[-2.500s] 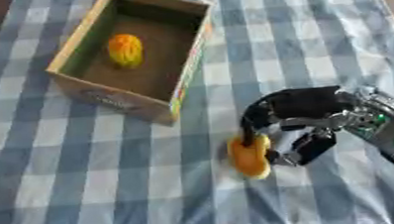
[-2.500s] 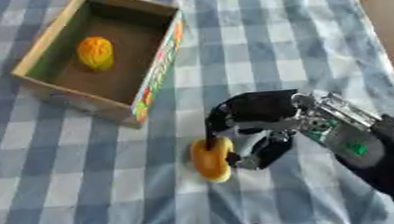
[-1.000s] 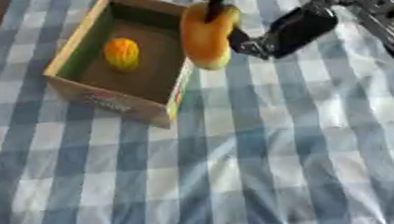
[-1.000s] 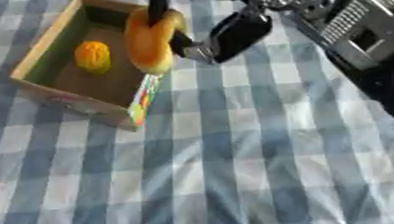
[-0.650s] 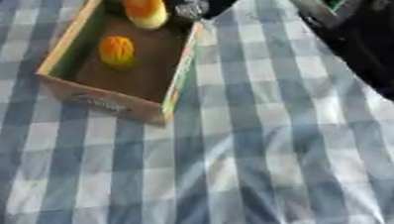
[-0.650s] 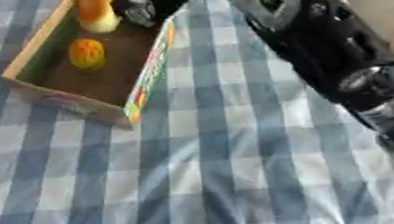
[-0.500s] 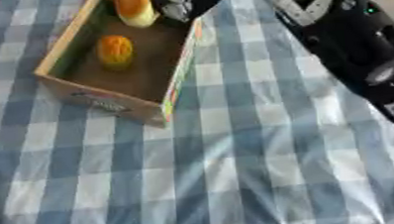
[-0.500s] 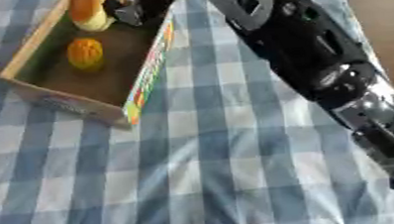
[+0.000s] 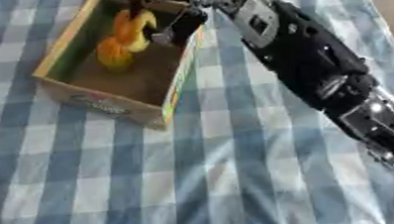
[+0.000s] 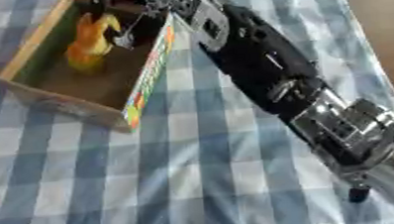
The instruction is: Pick up objects on the table and place them in the box.
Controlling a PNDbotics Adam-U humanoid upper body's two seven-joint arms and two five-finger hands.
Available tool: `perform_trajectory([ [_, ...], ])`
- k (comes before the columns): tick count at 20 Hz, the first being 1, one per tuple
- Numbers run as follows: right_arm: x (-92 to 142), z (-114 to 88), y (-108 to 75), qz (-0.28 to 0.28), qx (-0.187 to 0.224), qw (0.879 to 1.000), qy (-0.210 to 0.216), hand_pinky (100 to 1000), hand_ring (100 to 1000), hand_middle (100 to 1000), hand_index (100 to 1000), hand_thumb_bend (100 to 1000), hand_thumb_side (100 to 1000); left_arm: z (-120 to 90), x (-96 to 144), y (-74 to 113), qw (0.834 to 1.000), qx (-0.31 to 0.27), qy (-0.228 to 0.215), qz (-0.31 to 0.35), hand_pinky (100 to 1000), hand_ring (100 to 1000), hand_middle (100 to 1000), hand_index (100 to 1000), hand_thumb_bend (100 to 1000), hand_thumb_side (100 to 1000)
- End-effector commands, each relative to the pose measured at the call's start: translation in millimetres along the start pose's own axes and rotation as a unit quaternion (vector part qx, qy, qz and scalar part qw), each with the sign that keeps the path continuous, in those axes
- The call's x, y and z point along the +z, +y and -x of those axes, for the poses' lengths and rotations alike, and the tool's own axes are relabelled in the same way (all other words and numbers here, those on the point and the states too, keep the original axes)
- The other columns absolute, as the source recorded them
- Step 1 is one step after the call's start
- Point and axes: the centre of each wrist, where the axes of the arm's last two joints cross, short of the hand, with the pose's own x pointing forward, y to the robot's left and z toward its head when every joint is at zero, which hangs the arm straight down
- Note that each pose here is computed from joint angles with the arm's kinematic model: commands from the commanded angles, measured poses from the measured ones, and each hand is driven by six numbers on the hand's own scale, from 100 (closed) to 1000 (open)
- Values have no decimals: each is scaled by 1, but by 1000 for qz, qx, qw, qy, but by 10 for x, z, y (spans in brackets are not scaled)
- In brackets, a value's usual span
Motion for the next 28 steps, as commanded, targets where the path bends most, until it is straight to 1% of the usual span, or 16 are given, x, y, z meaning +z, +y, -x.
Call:
perform_trajectory([
  [1, 17, 41, -152, 2, 32, 999, 4, 882, 990, 849, 923, 326, 314, -56, -57, 0, 1000, 5, -14, 3, 776, 747, 665, 811, 232, 505],
  [3, 39, 24, -222, 15, 51, 999, 5, 899, 1000, 866, 947, 346, 346, -52, -47, 4, 1000, 4, -12, 2, 777, 747, 664, 811, 230, 507],
  [6, 62, -60, -365, 51, 78, 996, 5, 893, 994, 863, 944, 330, 336, -49, -36, 7, 1000, 3, -9, 2, 776, 747, 664, 811, 229, 507],
  [9, 97, -161, -497, 97, 100, 990, 6, 879, 986, 852, 922, 334, 275, -47, -29, 12, 1000, 3, -8, 2, 776, 747, 664, 811, 230, 506],
  [11, 151, -211, -581, 128, 109, 986, 0, 874, 982, 847, 914, 331, 254, -45, -24, 17, 1000, 2, -7, 2, 777, 747, 664, 811, 231, 505],
  [13, 228, -247, -663, 155, 115, 981, -7, 868, 974, 839, 903, 329, 219, -41, -17, 27, 1000, 0, -5, 2, 777, 747, 663, 811, 231, 504],
  [15, 332, -271, -750, 185, 117, 976, -11, 853, 959, 820, 879, 300, 176, -40, -13, 31, 1000, -2, -5, 2, 777, 746, 663, 811, 232, 502],
  [16, 400, -277, -796, 202, 117, 972, -12, 845, 951, 810, 867, 273, 168, -38, -10, 36, 1000, -3, -4, 2, 777, 746, 663, 811, 232, 501],
  [18, 566, -262, -876, 237, 115, 965, -9, 808, 925, 779, 823, 113, 158, -34, -5, 54, 1000, -7, -4, 0, 777, 746, 664, 811, 233, 498],
  [19, 678, -233, -918, 256, 112, 960, -1, 794, 913, 767, 806, 100, 190, -32, -4, 65, 1000, -9, -4, -1, 777, 746, 664, 811, 234, 496],
  [20, 795, -199, -952, 274, 110, 955, 8, 789, 910, 762, 799, 100, 262, -30, -5, 78, 1000, -12, -5, -2, 778, 746, 664, 811, 234, 492],
  [21, 927, -159, -981, 292, 109, 950, 16, 788, 911, 763, 799, 100, 275, -28, -7, 91, 1000, -16, -6, -4, 778, 746, 664, 811, 235, 491],
  [22, 1065, -122, -1006, 308, 110, 945, 20, 790, 913, 765, 797, 100, 338, -26, -12, 108, 1000, -20, -7, -5, 778, 746, 665, 812, 236, 484],
  [23, 1201, -89, -1026, 324, 113, 939, 24, 790, 913, 766, 797, 100, 342, -25, -16, 125, 1000, -25, -9, -7, 778, 746, 665, 812, 237, 482],
  [24, 1342, -60, -1044, 339, 116, 933, 27, 791, 911, 766, 792, 100, 391, -23, -20, 144, 999, -31, -12, -9, 778, 746, 666, 812, 239, 473],
  [28, 1825, -22, -1069, 394, 127, 910, 28, 794, 897, 769, 795, 100, 424, -20, -34, 202, 999, -49, -21, -13, 778, 747, 668, 814, 247, 453],
])
